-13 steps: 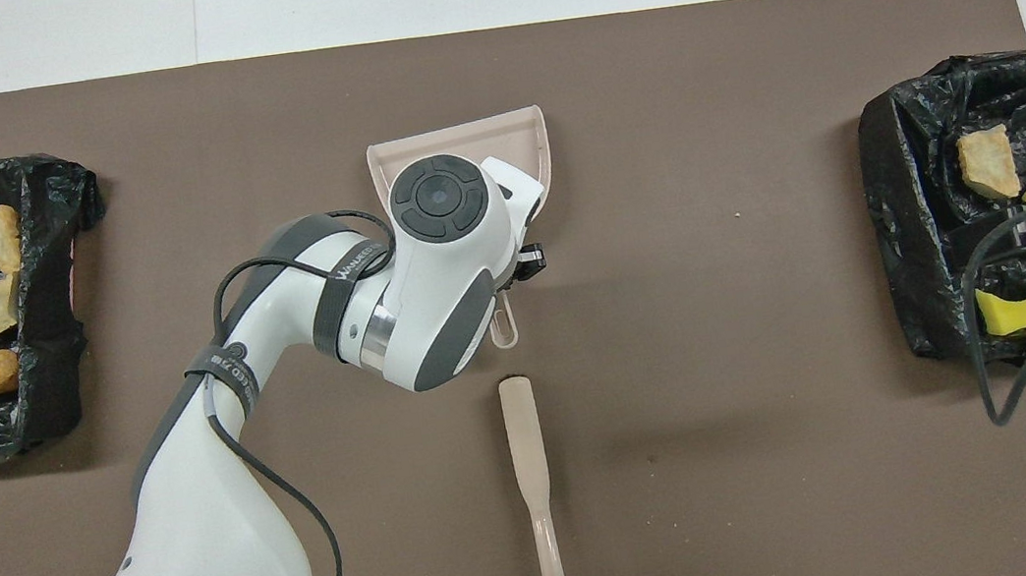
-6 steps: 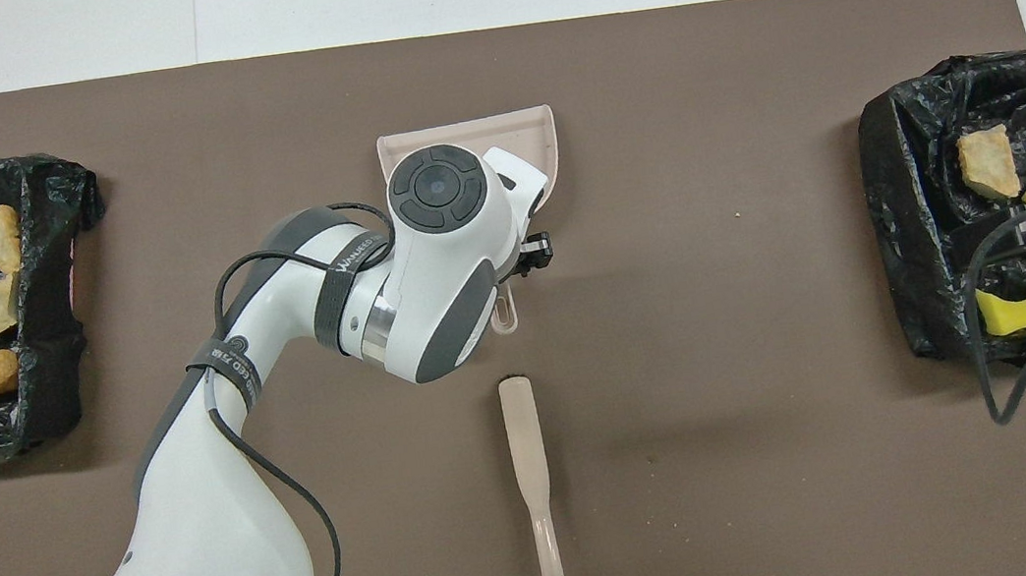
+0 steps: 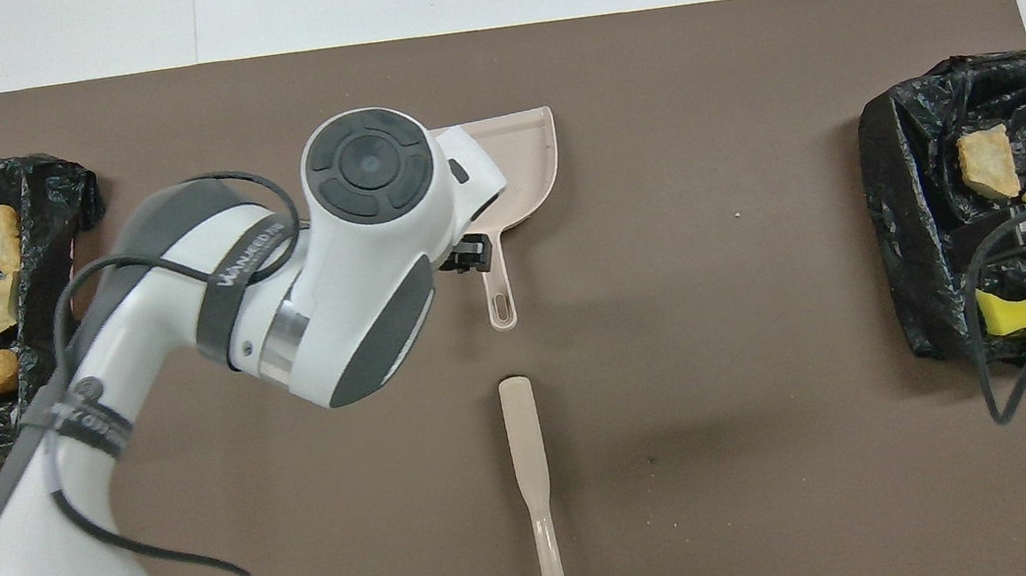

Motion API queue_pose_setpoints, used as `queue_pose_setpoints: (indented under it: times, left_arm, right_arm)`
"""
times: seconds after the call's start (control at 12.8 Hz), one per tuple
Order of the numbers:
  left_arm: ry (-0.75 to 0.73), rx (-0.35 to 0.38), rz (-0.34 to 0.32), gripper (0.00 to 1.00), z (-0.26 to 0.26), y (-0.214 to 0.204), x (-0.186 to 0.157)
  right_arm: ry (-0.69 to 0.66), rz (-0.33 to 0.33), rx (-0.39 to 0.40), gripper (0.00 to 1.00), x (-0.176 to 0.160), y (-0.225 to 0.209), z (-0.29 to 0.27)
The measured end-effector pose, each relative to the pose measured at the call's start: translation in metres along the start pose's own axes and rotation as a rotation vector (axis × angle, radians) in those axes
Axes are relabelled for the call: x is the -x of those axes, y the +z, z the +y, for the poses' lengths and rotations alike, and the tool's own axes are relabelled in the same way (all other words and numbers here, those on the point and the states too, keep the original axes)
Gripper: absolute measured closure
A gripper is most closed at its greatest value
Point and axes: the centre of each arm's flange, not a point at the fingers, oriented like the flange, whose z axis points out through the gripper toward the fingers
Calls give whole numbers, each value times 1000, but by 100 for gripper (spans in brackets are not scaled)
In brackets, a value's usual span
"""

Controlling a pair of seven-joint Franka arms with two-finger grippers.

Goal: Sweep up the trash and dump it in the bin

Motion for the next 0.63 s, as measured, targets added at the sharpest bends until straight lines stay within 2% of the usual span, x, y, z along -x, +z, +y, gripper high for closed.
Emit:
queue_pose_setpoints:
  times: [0.16, 0.39, 0.63]
  left_arm:
    - [10, -21, 15, 0, -67, -45, 11]
    - [-90, -52, -7, 0, -171, -106, 54]
    - [-95, -63, 26, 0, -249, -150, 88]
  right_arm:
    - [0, 0, 0, 0, 0, 0, 0]
    - [0, 0, 0, 0, 0, 0, 0]
    - [0, 0, 0, 0, 0, 0, 0]
